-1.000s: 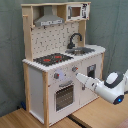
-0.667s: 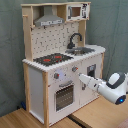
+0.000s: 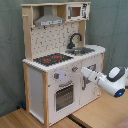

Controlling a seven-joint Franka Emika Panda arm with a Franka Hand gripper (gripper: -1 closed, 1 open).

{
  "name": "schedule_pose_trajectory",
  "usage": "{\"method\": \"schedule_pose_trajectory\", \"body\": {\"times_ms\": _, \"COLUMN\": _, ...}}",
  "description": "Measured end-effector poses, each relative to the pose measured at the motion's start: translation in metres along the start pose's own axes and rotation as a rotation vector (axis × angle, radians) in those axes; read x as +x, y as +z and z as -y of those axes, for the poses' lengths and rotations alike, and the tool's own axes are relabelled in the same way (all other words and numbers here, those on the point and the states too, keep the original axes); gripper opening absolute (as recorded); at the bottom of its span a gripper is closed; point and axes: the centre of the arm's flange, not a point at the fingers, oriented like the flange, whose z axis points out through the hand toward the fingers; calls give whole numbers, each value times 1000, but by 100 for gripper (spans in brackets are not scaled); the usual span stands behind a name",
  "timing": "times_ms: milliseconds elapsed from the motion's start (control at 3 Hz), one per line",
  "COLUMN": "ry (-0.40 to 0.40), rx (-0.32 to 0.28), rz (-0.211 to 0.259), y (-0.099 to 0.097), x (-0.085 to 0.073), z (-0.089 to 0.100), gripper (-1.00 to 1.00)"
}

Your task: Play with the kitchen

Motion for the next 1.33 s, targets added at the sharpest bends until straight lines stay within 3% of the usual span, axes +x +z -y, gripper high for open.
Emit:
{"method": "schedule_pose_trajectory", "body": {"times_ms": 333, "ry": 32, "rx": -12, "rz": -1, "y": 21, "x": -15, "z": 11, "gripper": 100}}
{"method": "schedule_pose_trajectory", "body": {"times_ms": 1333, "ry": 220, "rx": -26, "rz": -28, "y": 57, "x": -37, "z": 47, "gripper": 100}}
